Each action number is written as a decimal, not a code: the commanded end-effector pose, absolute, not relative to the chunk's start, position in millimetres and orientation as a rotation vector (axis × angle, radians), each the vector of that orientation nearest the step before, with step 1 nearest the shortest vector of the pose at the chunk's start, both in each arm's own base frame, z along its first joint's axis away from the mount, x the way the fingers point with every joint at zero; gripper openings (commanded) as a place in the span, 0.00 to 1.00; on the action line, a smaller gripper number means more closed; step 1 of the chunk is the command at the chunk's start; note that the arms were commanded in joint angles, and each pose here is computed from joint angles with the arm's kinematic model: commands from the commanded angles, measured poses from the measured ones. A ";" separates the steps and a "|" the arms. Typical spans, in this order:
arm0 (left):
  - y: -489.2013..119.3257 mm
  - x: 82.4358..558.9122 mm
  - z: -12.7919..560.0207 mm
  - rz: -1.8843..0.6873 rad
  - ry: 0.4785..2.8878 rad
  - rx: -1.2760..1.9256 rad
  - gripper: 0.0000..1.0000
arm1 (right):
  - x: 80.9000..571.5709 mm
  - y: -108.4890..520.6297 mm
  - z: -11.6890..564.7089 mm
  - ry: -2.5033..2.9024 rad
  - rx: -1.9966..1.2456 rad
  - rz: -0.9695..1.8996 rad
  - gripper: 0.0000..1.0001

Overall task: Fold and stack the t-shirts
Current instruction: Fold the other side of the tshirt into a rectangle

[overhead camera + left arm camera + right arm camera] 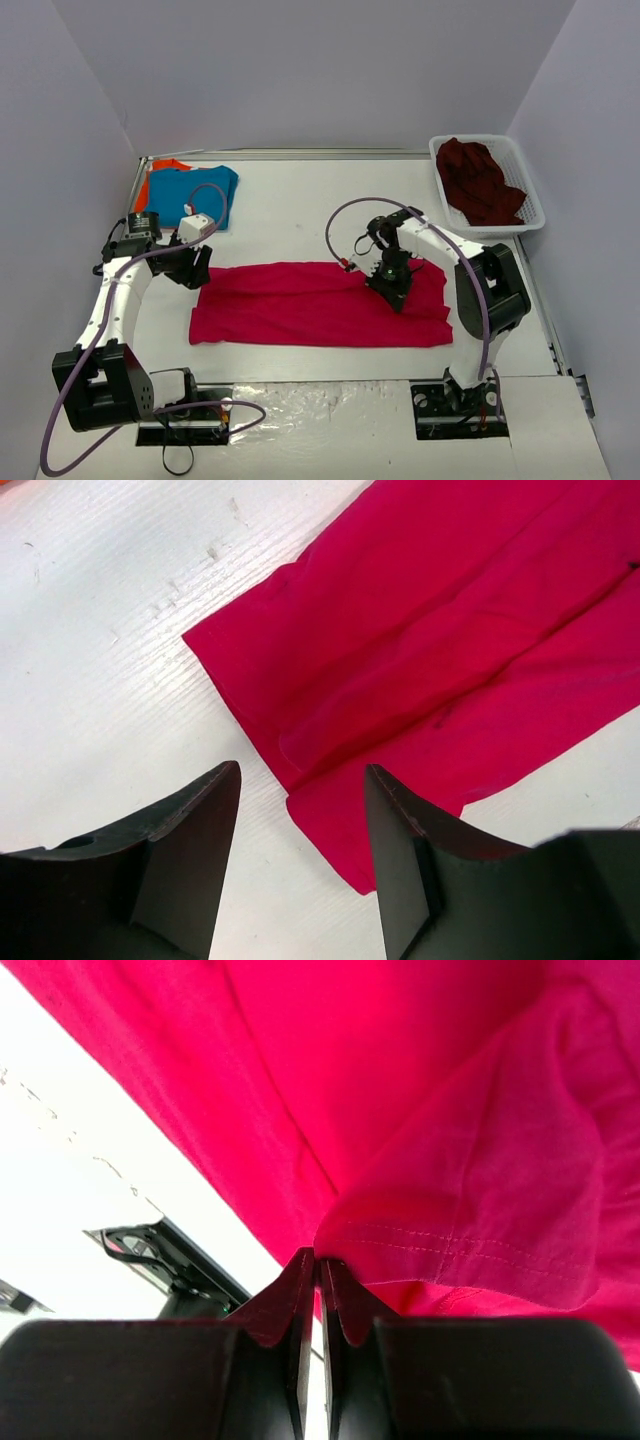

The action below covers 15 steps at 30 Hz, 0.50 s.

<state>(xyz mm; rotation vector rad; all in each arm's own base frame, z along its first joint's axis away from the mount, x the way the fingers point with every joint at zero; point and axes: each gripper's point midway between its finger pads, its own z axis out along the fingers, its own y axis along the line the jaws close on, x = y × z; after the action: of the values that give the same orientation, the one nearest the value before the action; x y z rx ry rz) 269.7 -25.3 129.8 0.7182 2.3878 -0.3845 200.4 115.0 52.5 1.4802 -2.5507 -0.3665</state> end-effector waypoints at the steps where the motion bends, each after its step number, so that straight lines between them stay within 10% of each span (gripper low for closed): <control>1: -21.8 270.3 139.8 -0.341 2.356 0.710 0.51 | 177.2 104.4 62.8 -2.435 1.520 -0.284 0.03; 15: -20.6 268.6 135.2 -0.342 2.375 0.712 0.55 | 159.8 133.9 49.4 -2.316 1.619 -0.339 0.37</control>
<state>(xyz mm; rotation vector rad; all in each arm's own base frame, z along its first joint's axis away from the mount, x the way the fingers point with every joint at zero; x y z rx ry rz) 269.6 -21.6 132.2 0.7162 2.3866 -0.3494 164.3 136.1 41.1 1.6417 -2.3410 -0.3228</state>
